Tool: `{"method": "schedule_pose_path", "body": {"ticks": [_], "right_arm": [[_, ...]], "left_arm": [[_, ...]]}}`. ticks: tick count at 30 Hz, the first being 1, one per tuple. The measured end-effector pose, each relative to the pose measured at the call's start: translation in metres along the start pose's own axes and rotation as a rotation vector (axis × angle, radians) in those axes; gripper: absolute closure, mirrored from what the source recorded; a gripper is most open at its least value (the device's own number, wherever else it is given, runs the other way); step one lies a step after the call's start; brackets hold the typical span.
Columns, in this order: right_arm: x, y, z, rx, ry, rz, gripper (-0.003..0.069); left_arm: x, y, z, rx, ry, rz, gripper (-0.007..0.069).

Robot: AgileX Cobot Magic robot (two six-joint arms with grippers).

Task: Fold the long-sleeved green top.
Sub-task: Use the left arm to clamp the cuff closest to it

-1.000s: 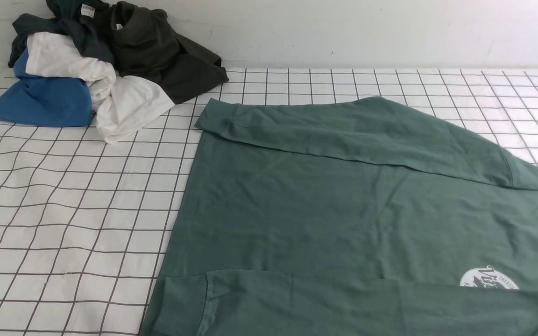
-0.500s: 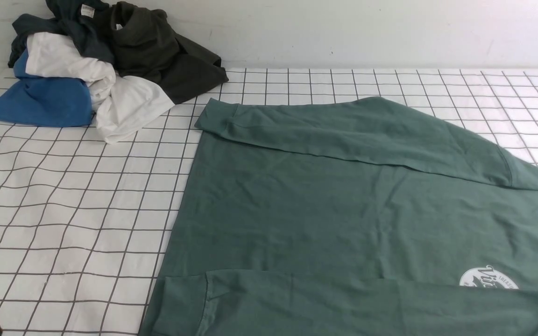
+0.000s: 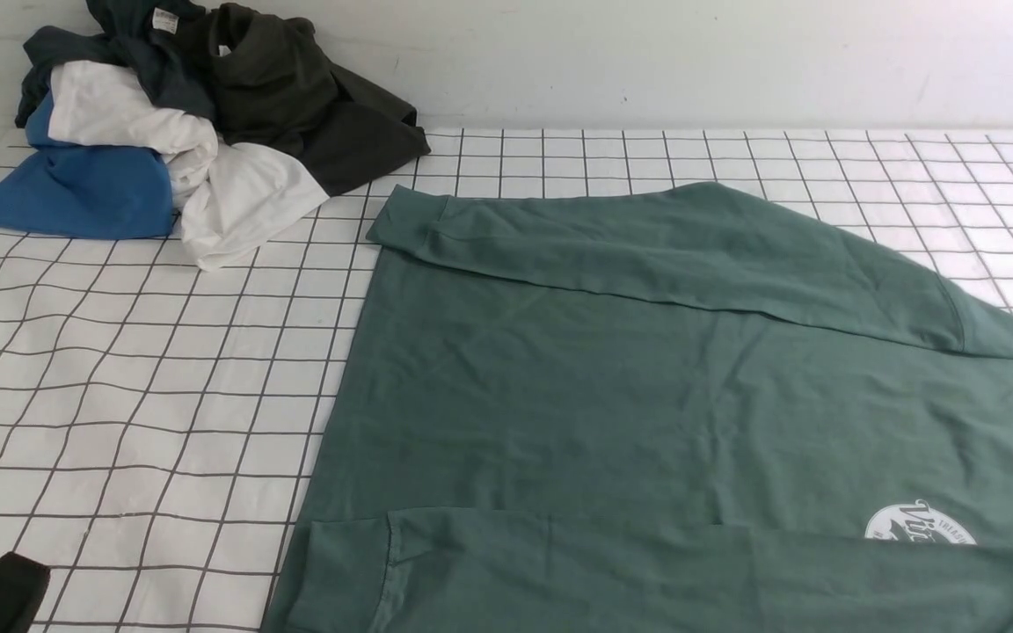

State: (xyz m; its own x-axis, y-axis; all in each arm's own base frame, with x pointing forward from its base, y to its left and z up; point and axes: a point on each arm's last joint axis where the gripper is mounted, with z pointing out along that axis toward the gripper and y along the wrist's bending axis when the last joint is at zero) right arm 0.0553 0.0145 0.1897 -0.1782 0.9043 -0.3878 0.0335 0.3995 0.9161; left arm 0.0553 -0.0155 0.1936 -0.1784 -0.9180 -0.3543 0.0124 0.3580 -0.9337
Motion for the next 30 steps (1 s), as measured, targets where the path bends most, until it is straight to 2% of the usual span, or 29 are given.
{"method": "schedule_pose_path", "body": {"ticks": [1, 5, 7, 8, 10, 11, 12, 15, 18, 19, 22, 24, 25, 27, 30], "right_arm": [[0.0, 0.0, 0.0, -0.001, -0.001, -0.017, 0.0673], [-0.003, 0.011, -0.003, -0.027, 0.003, -0.2, 0.0673], [-0.011, 0.031, -0.008, -0.071, -0.033, -0.365, 0.0673], [-0.018, 0.046, -0.012, -0.09, -0.062, -0.474, 0.0673], [-0.031, 0.073, -0.015, -0.09, -0.095, -0.655, 0.0673], [-0.032, 0.076, -0.015, -0.09, -0.094, -0.665, 0.0673], [-0.043, 0.098, -0.011, -0.049, -0.08, -0.843, 0.0673], [-0.063, 0.135, 0.007, 0.05, 0.041, -1.084, 0.0673], [-0.072, 0.155, 0.032, 0.13, 0.261, -1.157, 0.0673], [-0.073, 0.158, 0.031, 0.122, 0.255, -1.162, 0.0673], [-0.063, 0.167, 0.054, 0.153, 0.602, -1.178, 0.0673], [-0.056, 0.164, 0.059, 0.162, 0.721, -1.188, 0.0673], [-0.046, 0.158, 0.061, 0.176, 0.865, -1.209, 0.0673], [-0.035, 0.152, 0.065, 0.198, 1.003, -1.238, 0.0673], [-0.026, 0.148, 0.068, 0.195, 1.088, -1.285, 0.0673]], "left_arm": [[0.0, -0.001, 0.0, 0.002, 0.007, 0.029, 0.0632], [-0.005, -0.038, -0.01, 0.082, 0.048, 0.386, 0.0632], [-0.01, -0.065, -0.019, 0.132, 0.06, 0.596, 0.0632], [-0.013, -0.08, -0.021, 0.12, 0.092, 0.701, 0.0632], [-0.02, -0.1, -0.015, 0.059, 0.186, 0.817, 0.0632], [-0.021, -0.101, -0.014, 0.049, 0.2, 0.829, 0.0632], [-0.028, -0.119, -0.004, -0.039, 0.338, 0.924, 0.0632], [-0.045, -0.136, 0.025, -0.239, 0.621, 1.06, 0.0632], [-0.055, -0.14, 0.062, -0.372, 0.848, 1.112, 0.0632], [-0.055, -0.142, 0.062, -0.366, 0.85, 1.116, 0.0632], [-0.03, -0.131, 0.112, -0.362, 1.112, 1.146, 0.0629], [-0.017, -0.123, 0.126, -0.372, 1.201, 1.142, 0.0624], [0.003, -0.112, 0.141, -0.384, 1.307, 1.141, 0.0606], [0.028, -0.093, 0.162, -0.42, 1.423, 1.134, 0.0568], [0.057, -0.06, 0.189, -0.486, 1.5, 1.11, 0.0492]]}}
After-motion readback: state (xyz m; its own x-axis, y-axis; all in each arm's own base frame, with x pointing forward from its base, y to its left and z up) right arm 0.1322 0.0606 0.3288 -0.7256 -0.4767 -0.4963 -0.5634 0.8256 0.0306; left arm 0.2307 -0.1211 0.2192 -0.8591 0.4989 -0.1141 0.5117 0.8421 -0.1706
